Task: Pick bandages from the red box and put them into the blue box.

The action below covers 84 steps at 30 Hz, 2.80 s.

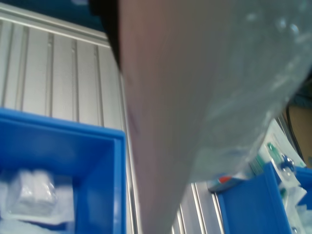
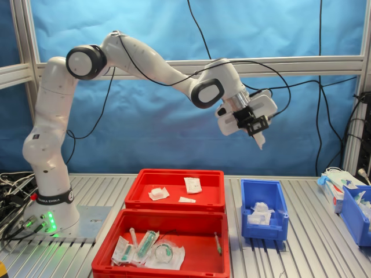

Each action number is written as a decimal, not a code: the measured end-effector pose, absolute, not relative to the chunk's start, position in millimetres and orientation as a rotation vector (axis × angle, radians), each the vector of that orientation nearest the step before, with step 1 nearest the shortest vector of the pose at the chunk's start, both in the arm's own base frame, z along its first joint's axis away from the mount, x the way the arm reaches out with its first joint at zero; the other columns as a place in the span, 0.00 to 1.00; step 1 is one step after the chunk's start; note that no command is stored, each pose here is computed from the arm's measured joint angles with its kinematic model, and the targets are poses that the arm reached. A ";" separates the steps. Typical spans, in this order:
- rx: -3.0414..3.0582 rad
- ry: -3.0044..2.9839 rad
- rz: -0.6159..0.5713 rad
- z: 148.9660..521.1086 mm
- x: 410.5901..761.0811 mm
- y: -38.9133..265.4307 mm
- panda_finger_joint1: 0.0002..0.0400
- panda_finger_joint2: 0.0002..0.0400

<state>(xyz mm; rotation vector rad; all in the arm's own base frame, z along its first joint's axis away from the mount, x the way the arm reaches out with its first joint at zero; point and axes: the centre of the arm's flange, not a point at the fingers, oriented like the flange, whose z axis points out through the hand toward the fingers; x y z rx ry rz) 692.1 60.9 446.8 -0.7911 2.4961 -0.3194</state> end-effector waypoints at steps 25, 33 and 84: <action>-0.699 2.558 -0.359 397.2 738.7 -0.1 0.14 0.14; -0.719 2.548 -0.345 396.0 741.3 12.9 0.14 0.14; -0.767 2.528 -0.325 396.8 740.9 42.8 0.14 0.14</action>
